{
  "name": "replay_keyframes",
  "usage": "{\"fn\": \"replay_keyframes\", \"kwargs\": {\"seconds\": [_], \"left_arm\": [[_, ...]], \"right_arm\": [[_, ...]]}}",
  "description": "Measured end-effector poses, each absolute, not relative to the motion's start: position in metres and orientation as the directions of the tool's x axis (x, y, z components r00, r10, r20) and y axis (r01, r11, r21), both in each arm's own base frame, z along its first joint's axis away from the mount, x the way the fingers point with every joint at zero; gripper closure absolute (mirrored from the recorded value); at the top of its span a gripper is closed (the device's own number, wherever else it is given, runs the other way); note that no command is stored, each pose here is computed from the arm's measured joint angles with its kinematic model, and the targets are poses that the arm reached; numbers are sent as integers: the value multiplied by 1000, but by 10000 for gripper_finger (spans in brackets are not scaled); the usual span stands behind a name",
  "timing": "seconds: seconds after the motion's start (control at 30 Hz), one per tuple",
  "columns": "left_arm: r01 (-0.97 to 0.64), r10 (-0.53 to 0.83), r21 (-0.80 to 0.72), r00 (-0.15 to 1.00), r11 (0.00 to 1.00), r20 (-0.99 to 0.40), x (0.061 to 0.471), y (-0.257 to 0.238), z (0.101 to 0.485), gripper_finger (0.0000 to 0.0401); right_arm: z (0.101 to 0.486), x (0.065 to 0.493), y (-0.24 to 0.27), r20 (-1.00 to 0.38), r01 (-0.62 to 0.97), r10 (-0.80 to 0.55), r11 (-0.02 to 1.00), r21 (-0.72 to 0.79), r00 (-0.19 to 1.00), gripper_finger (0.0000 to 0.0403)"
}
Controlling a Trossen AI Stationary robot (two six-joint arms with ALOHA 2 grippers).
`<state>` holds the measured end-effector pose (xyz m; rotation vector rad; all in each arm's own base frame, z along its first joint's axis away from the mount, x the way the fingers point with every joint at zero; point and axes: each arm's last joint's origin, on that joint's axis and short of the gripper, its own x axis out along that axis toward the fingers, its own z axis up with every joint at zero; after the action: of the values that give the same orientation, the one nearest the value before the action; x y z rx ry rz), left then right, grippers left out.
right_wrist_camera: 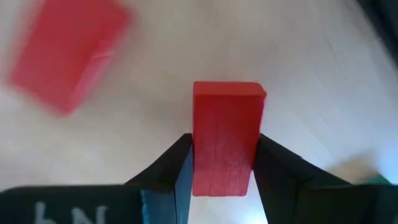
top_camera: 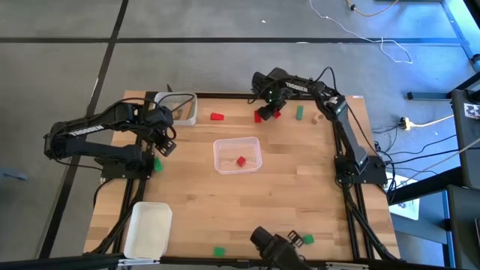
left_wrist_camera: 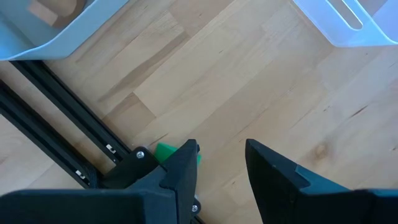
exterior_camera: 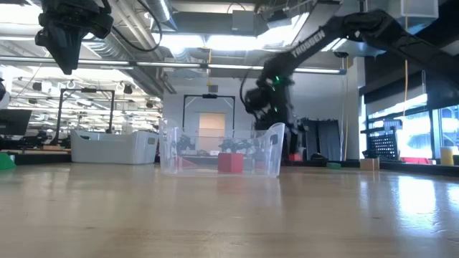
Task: Sort & place blocks by color
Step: Put the right red block into the transparent bin
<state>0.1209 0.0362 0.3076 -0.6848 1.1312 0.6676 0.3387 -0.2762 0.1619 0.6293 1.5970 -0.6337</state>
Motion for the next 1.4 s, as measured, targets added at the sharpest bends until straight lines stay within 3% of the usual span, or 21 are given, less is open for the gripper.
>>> {"fn": "replay_keyframes", "kwargs": {"seconds": [0.43, 0.53, 0.67, 1.03, 1.4], "left_arm": [[-765, 127, -145, 284, 628, -950, 121, 36, 308, 273], [-766, 130, -143, 283, 627, -950, 121, 36, 308, 273], [-773, 160, -118, 274, 624, -948, 121, 37, 308, 273], [-762, 176, -97, 268, 640, -947, 120, 38, 308, 273], [-762, 175, -98, 269, 641, -947, 120, 38, 308, 273]], "right_arm": [[247, 381, -220, -996, 532, -21, 844, -62, -81, 270], [263, 394, -202, -1000, 496, -20, 868, -20, -5, 270], [278, 410, -170, -990, 414, 85, 901, 125, 116, 270], [281, 438, -85, -969, 187, 188, 958, 216, 158, 270], [258, 455, -63, -962, 126, 182, 969, 210, 205, 270]]}}
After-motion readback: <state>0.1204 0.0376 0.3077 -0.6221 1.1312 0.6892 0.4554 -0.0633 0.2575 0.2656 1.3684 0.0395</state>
